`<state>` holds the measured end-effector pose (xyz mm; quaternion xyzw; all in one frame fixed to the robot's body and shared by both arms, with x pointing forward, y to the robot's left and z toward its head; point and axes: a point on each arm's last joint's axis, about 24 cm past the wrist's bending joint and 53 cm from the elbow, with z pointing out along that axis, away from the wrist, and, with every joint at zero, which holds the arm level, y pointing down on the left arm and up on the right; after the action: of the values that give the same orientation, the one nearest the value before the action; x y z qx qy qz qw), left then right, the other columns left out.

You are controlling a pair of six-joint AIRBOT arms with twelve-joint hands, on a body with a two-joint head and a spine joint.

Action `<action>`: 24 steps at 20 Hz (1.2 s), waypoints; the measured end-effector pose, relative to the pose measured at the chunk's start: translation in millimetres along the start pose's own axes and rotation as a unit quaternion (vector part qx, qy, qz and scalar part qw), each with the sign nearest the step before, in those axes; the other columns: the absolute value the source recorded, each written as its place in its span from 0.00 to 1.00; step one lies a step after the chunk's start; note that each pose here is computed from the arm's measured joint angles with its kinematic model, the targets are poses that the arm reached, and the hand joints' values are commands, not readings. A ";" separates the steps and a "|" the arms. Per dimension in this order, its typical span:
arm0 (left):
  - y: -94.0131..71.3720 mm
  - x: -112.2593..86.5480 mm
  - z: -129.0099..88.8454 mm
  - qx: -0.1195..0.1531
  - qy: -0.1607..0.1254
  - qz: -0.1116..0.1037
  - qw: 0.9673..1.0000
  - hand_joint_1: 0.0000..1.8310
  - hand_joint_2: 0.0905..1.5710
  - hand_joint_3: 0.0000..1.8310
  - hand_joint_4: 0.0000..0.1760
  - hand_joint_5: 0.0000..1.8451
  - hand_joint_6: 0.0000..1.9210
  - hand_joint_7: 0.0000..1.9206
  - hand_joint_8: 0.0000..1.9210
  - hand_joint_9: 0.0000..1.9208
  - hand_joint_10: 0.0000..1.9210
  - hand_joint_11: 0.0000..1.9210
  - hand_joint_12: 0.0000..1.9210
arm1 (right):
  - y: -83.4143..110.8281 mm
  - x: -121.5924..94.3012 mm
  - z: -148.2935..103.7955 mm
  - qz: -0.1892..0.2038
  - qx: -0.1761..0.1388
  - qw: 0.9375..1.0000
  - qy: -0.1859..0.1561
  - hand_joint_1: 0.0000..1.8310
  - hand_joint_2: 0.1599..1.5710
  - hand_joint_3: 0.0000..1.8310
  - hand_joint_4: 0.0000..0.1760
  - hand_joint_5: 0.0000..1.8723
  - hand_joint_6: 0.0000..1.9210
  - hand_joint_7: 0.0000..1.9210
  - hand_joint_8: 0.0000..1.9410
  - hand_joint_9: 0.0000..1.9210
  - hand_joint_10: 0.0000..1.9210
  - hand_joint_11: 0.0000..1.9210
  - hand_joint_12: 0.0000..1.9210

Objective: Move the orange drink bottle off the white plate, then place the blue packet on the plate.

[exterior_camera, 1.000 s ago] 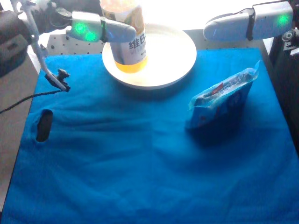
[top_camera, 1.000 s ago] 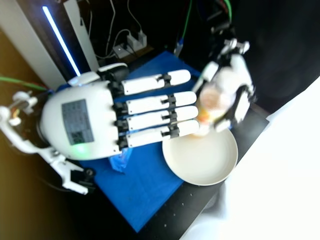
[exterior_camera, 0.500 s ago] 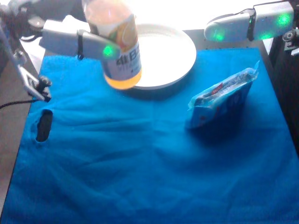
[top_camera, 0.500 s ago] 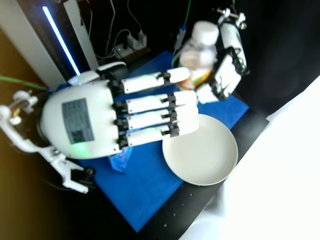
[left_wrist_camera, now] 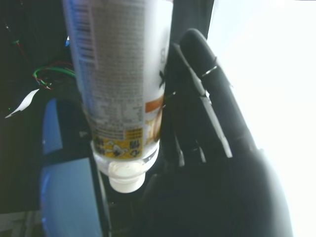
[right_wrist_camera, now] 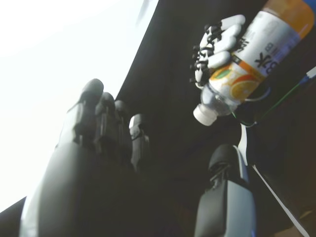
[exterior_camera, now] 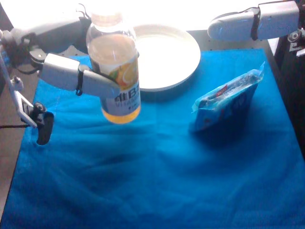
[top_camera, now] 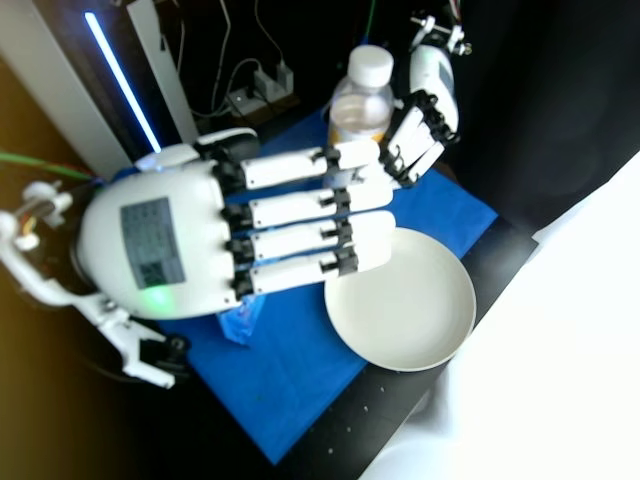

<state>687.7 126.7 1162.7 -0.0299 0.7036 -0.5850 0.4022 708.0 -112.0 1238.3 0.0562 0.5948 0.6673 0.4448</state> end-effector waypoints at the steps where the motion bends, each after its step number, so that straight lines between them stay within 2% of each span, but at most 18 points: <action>1: 2.4 2.4 -0.5 -0.003 0.003 0.000 1.000 0.65 0.71 0.00 0.21 0.51 0.53 0.49 0.56 0.59 0.00 0.38 0.41 | 0.0 0.1 0.0 0.000 0.000 1.000 0.000 0.32 0.52 0.00 0.58 0.15 0.00 0.10 0.00 0.09 0.00 0.00 0.23; 2: 5.9 6.2 0.6 -0.010 0.009 0.005 1.000 0.65 0.72 0.00 0.20 0.49 0.55 0.48 0.58 0.58 0.00 0.35 0.47 | 0.0 -0.1 0.0 0.000 0.000 1.000 0.000 0.32 0.50 0.00 0.61 0.15 0.00 0.11 0.00 0.09 0.00 0.00 0.20; 3: 6.7 7.3 1.0 -0.011 0.010 0.006 1.000 0.66 0.71 0.00 0.00 0.51 0.49 0.48 0.62 0.58 0.00 0.30 0.56 | 0.1 -0.3 0.0 0.000 0.000 1.000 -0.001 0.31 0.51 0.00 0.56 0.15 0.00 0.10 0.00 0.09 0.00 0.00 0.21; 5: 8.7 9.2 1.2 -0.015 0.014 0.008 1.000 0.66 0.72 0.00 0.00 0.52 0.46 0.44 0.69 0.52 0.00 0.17 0.71 | 0.5 0.0 0.0 0.000 -0.001 1.000 0.000 0.32 0.51 0.00 0.56 0.15 0.00 0.10 0.00 0.09 0.00 0.00 0.21; 6: 11.0 9.8 1.1 -0.020 0.015 0.012 1.000 0.66 0.72 0.00 0.00 0.52 0.46 0.44 0.69 0.52 0.00 0.17 0.71 | 0.5 0.0 0.0 0.000 -0.001 1.000 0.000 0.32 0.51 0.00 0.56 0.15 0.00 0.10 0.00 0.09 0.00 0.00 0.21; 7: 14.7 11.6 1.0 -0.028 0.019 0.021 0.999 0.66 0.70 0.00 0.03 0.52 0.48 0.50 0.57 0.54 0.01 0.20 0.63 | 0.7 0.1 0.1 0.000 -0.002 1.000 0.000 0.32 0.51 0.00 0.53 0.15 0.00 0.10 0.00 0.09 0.00 0.00 0.20; 9: 20.4 14.7 1.8 -0.037 0.021 0.021 0.999 0.66 0.69 0.00 0.15 0.54 0.46 0.52 0.53 0.55 0.01 0.24 0.60 | 1.0 0.5 0.2 0.001 -0.002 1.000 0.000 0.33 0.53 0.00 0.50 0.15 0.00 0.11 0.00 0.10 0.00 0.00 0.19; 10: 22.1 17.5 3.0 -0.039 0.023 0.021 0.999 0.66 0.70 0.00 0.16 0.50 0.55 0.51 0.54 0.56 0.01 0.29 0.57 | 1.3 1.3 0.7 0.002 -0.003 1.000 0.001 0.33 0.53 0.00 0.50 0.15 0.00 0.11 0.00 0.10 0.00 0.00 0.19; 11: 23.1 19.3 3.4 -0.041 0.026 0.022 0.999 0.65 0.72 0.00 0.13 0.47 0.60 0.50 0.55 0.57 0.01 0.32 0.54 | 1.2 2.4 1.1 0.002 -0.003 1.000 0.002 0.33 0.53 0.00 0.49 0.15 0.00 0.11 0.00 0.10 0.00 0.00 0.19; 12: 22.9 20.3 3.8 -0.040 0.027 0.023 0.999 0.65 0.72 0.00 0.01 0.45 0.62 0.49 0.56 0.57 0.01 0.32 0.53 | 1.7 2.5 1.1 0.002 -0.004 1.000 0.002 0.32 0.52 0.00 0.51 0.15 0.00 0.11 0.00 0.10 0.00 0.00 0.19; 15: 24.8 21.5 2.8 -0.043 0.029 0.022 0.998 0.66 0.73 0.00 0.00 0.42 0.65 0.50 0.55 0.56 0.00 0.30 0.52 | 2.1 2.1 1.1 0.003 -0.005 1.000 0.001 0.31 0.52 0.00 0.53 0.15 0.00 0.12 0.00 0.10 0.00 0.01 0.20; 16: 25.4 22.4 2.7 -0.043 0.030 0.022 0.998 0.66 0.72 0.00 0.00 0.45 0.60 0.50 0.57 0.57 0.01 0.29 0.57 | 2.2 2.2 1.1 0.002 -0.005 1.000 0.001 0.32 0.54 0.00 0.47 0.16 0.00 0.12 0.00 0.11 0.00 0.00 0.22; 17: 25.7 22.7 2.3 -0.043 0.030 0.022 0.998 0.58 0.71 0.00 0.31 0.49 0.57 0.48 0.28 0.56 0.00 0.26 0.59 | 2.1 2.2 1.1 0.003 -0.005 1.000 0.001 0.31 0.53 0.00 0.49 0.15 0.00 0.12 0.00 0.11 0.00 0.00 0.24; 18: 25.8 23.2 2.5 -0.043 0.031 0.022 0.998 0.56 0.72 0.00 0.52 0.48 0.58 0.50 0.11 0.51 0.00 0.23 0.56 | 2.4 2.2 1.1 0.003 -0.006 1.000 0.001 0.32 0.53 0.00 0.51 0.15 0.00 0.12 0.00 0.10 0.00 0.00 0.22; 19: 25.7 23.6 2.8 -0.043 0.031 0.021 0.998 0.48 0.67 0.00 0.00 0.44 0.26 0.49 0.04 0.46 0.00 0.18 0.53 | 2.5 2.2 1.1 0.003 -0.006 1.000 0.001 0.32 0.52 0.00 0.50 0.15 0.00 0.11 0.00 0.10 0.00 0.00 0.20; 20: 25.2 25.5 3.6 -0.042 0.032 0.019 0.998 0.47 0.64 0.00 0.00 0.46 0.10 0.48 0.01 0.43 0.00 0.16 0.50 | 2.5 2.2 1.1 0.003 -0.006 1.000 0.001 0.31 0.52 0.00 0.51 0.15 0.00 0.11 0.00 0.09 0.00 0.00 0.20; 21: 24.1 26.5 3.9 -0.040 0.033 0.018 0.998 0.42 0.63 0.00 0.00 0.46 0.05 0.47 0.00 0.42 0.00 0.17 0.48 | 2.6 2.3 1.1 0.002 -0.006 1.000 0.001 0.31 0.52 0.00 0.45 0.15 0.00 0.11 0.00 0.09 0.00 0.00 0.20; 24: 24.9 31.4 2.3 -0.039 0.038 0.008 0.998 0.38 0.58 0.00 0.00 0.40 0.00 0.41 0.00 0.37 0.00 0.14 0.42 | 2.7 2.3 1.0 0.002 -0.006 1.000 0.001 0.33 0.53 0.00 0.40 0.15 0.00 0.11 0.00 0.08 0.00 0.00 0.22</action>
<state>678.6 116.6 1125.0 -0.0180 0.7408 -0.5547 0.3785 705.8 -109.5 1239.8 0.0536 0.5910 0.6721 0.4429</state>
